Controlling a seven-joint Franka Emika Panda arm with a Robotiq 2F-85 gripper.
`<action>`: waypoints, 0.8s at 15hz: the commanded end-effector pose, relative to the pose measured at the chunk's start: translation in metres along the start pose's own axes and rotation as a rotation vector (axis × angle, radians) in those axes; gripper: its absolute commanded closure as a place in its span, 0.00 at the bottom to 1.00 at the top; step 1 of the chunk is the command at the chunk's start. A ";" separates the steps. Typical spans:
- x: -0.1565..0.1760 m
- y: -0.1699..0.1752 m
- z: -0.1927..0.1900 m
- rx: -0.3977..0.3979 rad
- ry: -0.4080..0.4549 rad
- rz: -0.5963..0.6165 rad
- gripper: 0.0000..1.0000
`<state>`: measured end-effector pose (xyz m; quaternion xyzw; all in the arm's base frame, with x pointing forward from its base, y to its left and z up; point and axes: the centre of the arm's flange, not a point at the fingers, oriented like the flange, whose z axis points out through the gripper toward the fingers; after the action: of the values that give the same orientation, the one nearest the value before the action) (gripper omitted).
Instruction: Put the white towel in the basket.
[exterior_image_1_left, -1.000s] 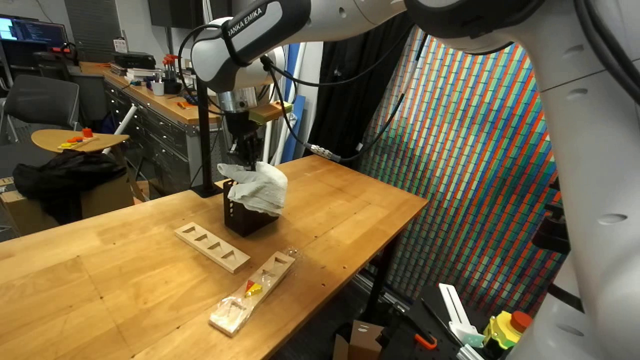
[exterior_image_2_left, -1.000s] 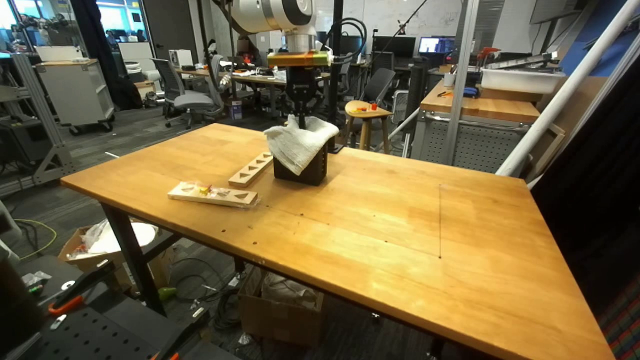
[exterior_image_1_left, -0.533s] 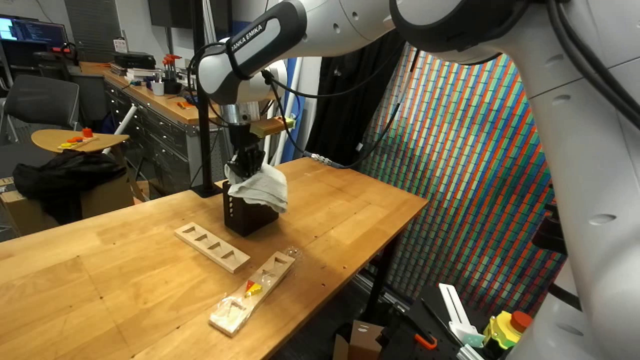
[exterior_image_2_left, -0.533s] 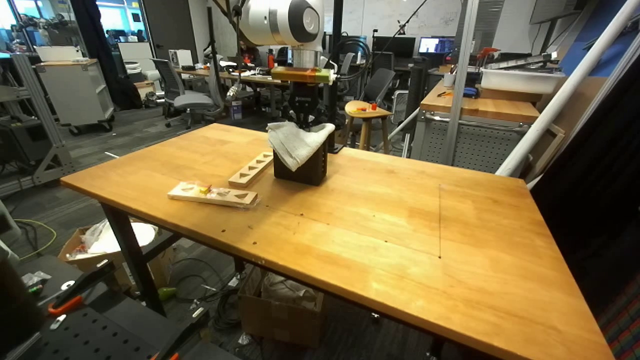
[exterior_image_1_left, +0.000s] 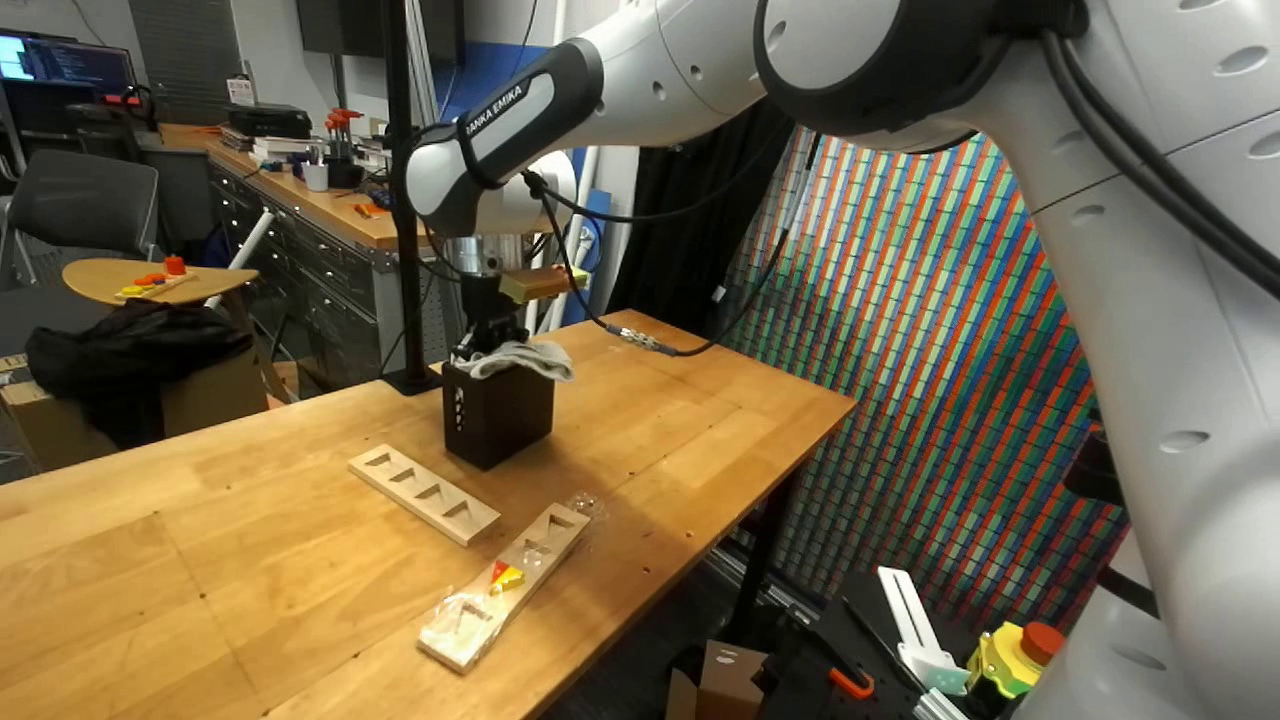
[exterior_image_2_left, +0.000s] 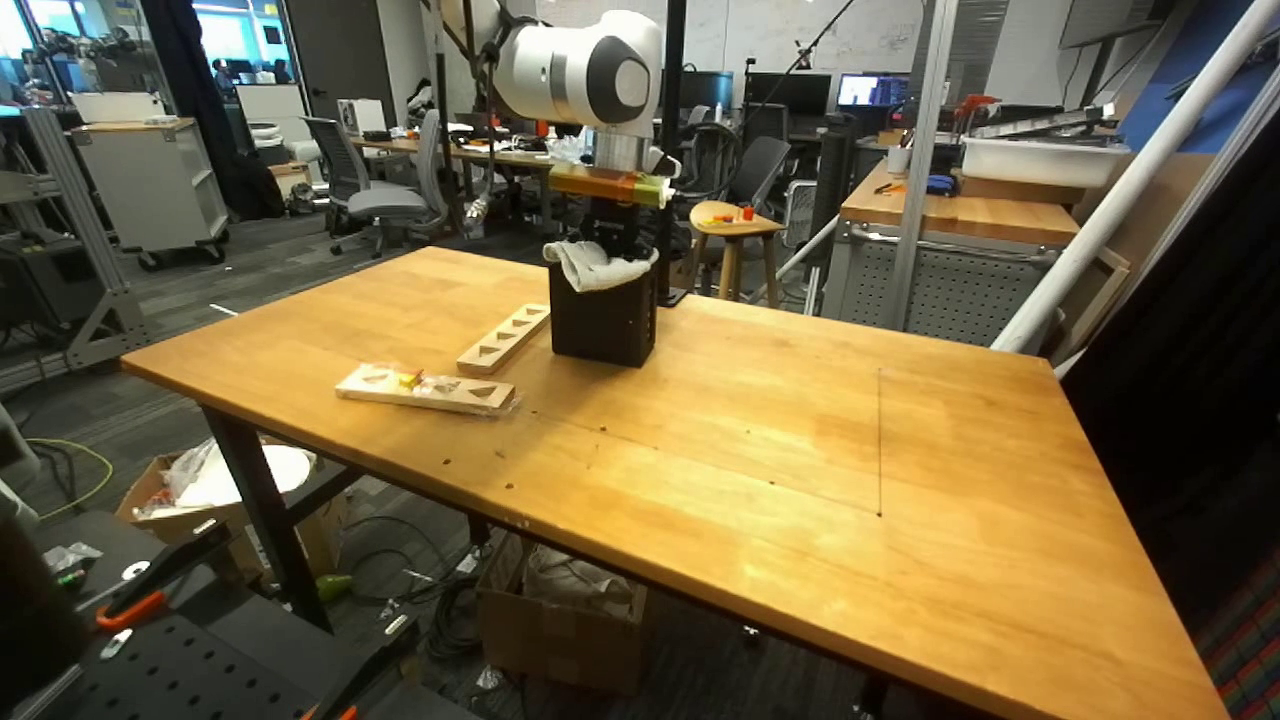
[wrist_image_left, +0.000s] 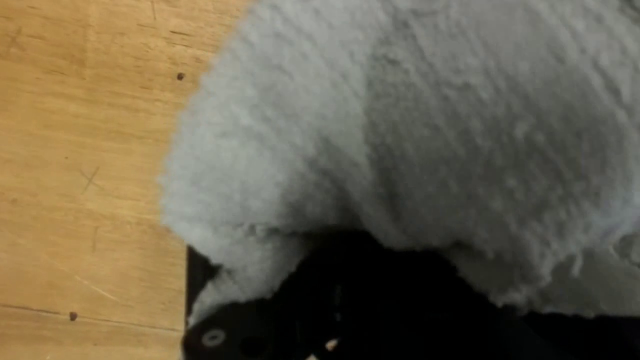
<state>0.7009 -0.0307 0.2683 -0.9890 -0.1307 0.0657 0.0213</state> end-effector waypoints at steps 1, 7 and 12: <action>0.013 0.006 0.013 0.038 0.031 -0.012 1.00; 0.005 0.002 -0.005 0.011 0.028 -0.028 1.00; -0.013 -0.001 -0.040 -0.025 0.078 -0.020 1.00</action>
<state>0.7045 -0.0324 0.2764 -0.9892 -0.1354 0.0506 0.0232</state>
